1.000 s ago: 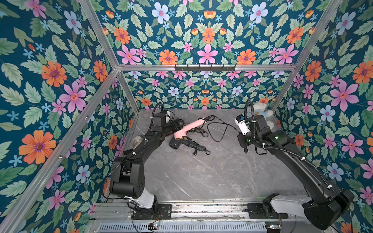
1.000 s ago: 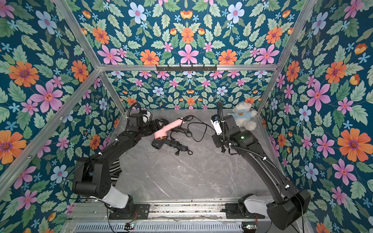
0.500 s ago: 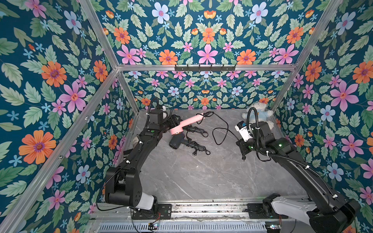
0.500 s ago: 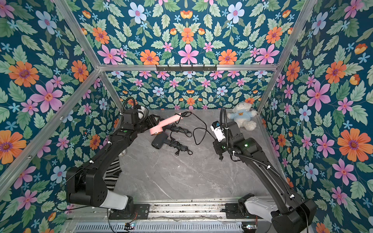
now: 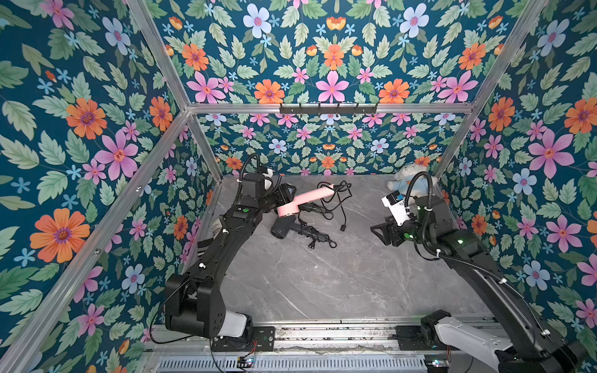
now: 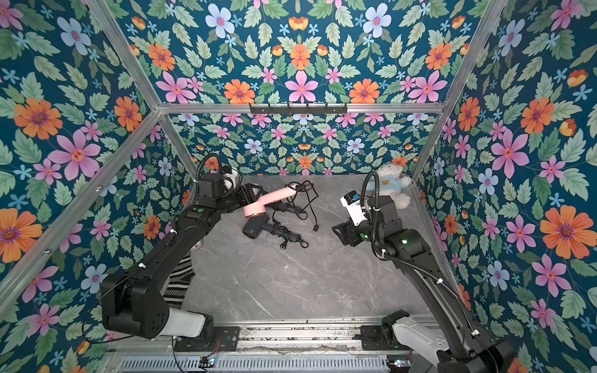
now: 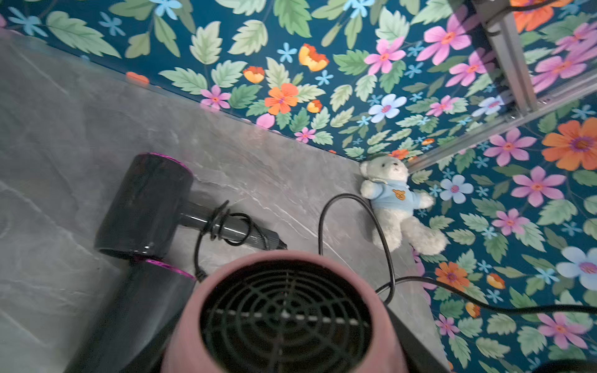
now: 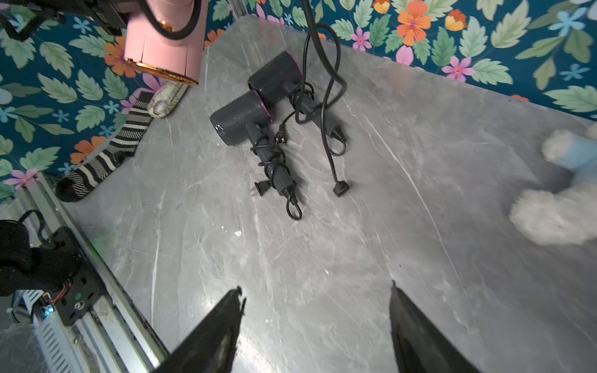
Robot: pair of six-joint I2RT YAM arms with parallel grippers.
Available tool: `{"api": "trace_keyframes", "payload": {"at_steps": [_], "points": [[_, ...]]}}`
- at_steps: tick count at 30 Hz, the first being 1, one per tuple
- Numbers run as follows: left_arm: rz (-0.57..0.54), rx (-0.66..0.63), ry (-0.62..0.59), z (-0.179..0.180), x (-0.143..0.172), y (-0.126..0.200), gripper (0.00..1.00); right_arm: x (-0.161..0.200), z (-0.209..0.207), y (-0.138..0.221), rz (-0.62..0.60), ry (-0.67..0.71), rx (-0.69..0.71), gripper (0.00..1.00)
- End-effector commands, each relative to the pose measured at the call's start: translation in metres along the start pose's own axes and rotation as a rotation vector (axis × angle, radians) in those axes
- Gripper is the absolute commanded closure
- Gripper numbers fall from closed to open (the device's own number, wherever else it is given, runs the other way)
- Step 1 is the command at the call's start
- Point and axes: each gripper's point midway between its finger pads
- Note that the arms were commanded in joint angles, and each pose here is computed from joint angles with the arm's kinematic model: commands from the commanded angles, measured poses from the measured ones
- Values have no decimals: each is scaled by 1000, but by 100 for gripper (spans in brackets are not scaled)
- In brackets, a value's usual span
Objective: Wrap the cord around the hair dryer
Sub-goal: Wrap the power cord around the hair dryer.
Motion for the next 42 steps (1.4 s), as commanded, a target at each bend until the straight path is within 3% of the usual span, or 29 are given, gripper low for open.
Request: {"api": "trace_keyframes", "payload": {"at_steps": [1,4,8,14,15,16,17,18,20,24,31,37,42], "points": [[7,81,-22,-28,-2,7,100,-38,8,-15,-161,13,-82,32],[13,111,-28,-41,1,12,100,-56,-4,-23,-258,16,-39,35],[15,129,-33,-50,3,16,100,-72,-12,-22,-344,1,-27,27],[16,155,-32,-58,3,17,100,-80,-6,-35,-352,-27,-101,28],[17,161,-32,-59,3,17,100,-81,-8,-37,-355,-29,-97,37],[19,161,-31,-58,4,16,100,-82,-7,-38,-355,-30,-100,54],[17,157,-31,-57,4,16,100,-83,-7,-37,-350,-30,-103,79],[16,147,-30,-55,4,15,100,-82,-6,-36,-342,-27,-104,91],[9,107,-27,-47,4,12,100,-78,-4,-31,-322,-30,-99,100],[-41,-18,-9,-21,0,6,100,-57,3,-24,-214,8,-61,100],[-43,-144,36,17,18,-18,100,-39,31,-20,-29,283,91,100],[121,-190,-116,15,56,-33,100,-65,4,-22,32,434,281,100],[295,-68,-230,-4,91,-31,100,-73,-20,-40,145,572,379,100]]}}
Point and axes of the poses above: each gripper's point midway between its finger pads, its own y axis back along the fingers, its own z axis along the line the jaws close on, x = y × z, and after that the axes turned 1 degree about -y, right-handed
